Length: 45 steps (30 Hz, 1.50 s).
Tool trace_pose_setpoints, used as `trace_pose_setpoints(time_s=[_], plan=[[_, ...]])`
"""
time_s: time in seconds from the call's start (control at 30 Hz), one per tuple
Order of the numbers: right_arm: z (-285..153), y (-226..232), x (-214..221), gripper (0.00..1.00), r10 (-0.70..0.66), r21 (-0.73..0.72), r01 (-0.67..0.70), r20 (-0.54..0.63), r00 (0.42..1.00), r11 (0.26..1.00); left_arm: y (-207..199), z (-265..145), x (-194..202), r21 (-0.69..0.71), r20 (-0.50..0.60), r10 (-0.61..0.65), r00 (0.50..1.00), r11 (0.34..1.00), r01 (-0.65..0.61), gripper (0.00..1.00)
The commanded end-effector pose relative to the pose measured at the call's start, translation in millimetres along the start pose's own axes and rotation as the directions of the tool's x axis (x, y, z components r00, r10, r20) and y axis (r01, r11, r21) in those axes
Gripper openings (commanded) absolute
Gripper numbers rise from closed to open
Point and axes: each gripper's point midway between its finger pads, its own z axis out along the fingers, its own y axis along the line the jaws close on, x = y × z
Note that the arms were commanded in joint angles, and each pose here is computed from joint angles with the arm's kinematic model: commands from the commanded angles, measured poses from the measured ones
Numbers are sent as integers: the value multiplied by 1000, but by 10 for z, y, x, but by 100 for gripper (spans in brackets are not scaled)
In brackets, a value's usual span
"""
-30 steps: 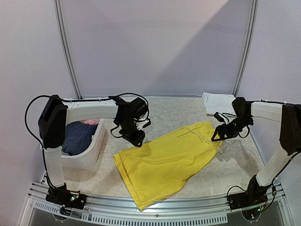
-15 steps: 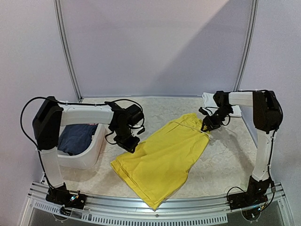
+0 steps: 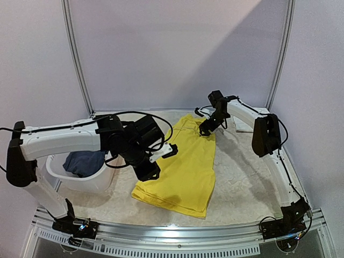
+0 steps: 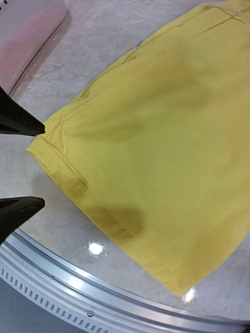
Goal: Fold and stack the mixed laundry pile
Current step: Rotate the rectangle-folded shorts at the center of the board, then pick up the rectangle-folded shorts from the center of the board.
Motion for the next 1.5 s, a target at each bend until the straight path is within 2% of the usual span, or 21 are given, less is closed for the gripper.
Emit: trace_pose_setpoints(time_s=[0.0,0.17,0.3,0.43,0.53,0.67,0.77,0.9,1.07,1.23,1.33,1.47], plan=[[-125,-348,-233,98,-80,169,65,81,993,983,-71,-139,59,-49,43,236,971,971,-234,42],[-771,-190,-397,99,6,46,-16,200,980,999,-118,-210,95,-64,56,338,939,940,-335,43],[-1705,-19,-532,99,-15,47,-1,332,943,999,-291,-65,115,-36,39,436,899,900,-435,44],[-2203,195,-342,99,7,25,-18,400,917,1000,-426,200,243,-6,-55,536,843,844,-537,43],[-2506,559,-77,99,16,-70,16,440,898,997,-405,331,388,1,-98,578,810,814,-580,42],[-2602,1210,489,99,-30,-271,151,405,914,951,-279,456,597,-5,-146,624,768,775,-631,47],[-2621,1595,898,99,-38,-416,185,337,941,891,-275,543,735,51,-192,638,746,765,-642,49],[-2623,1922,1303,99,-78,-519,229,296,952,824,-221,695,809,68,-257,646,719,754,-653,52],[-2731,2113,1498,99,-125,-512,281,317,940,812,-51,873,944,58,-353,642,681,741,-669,53],[-2698,2303,1732,97,-248,-472,372,304,920,799,139,893,970,16,-383,630,676,736,-677,53],[-2596,2456,1917,96,-346,-463,443,283,895,768,168,915,966,-3,-377,634,676,729,-685,53],[-2448,2679,2096,95,-489,-430,559,272,829,709,197,969,1006,-4,-387,642,662,716,-698,53]])
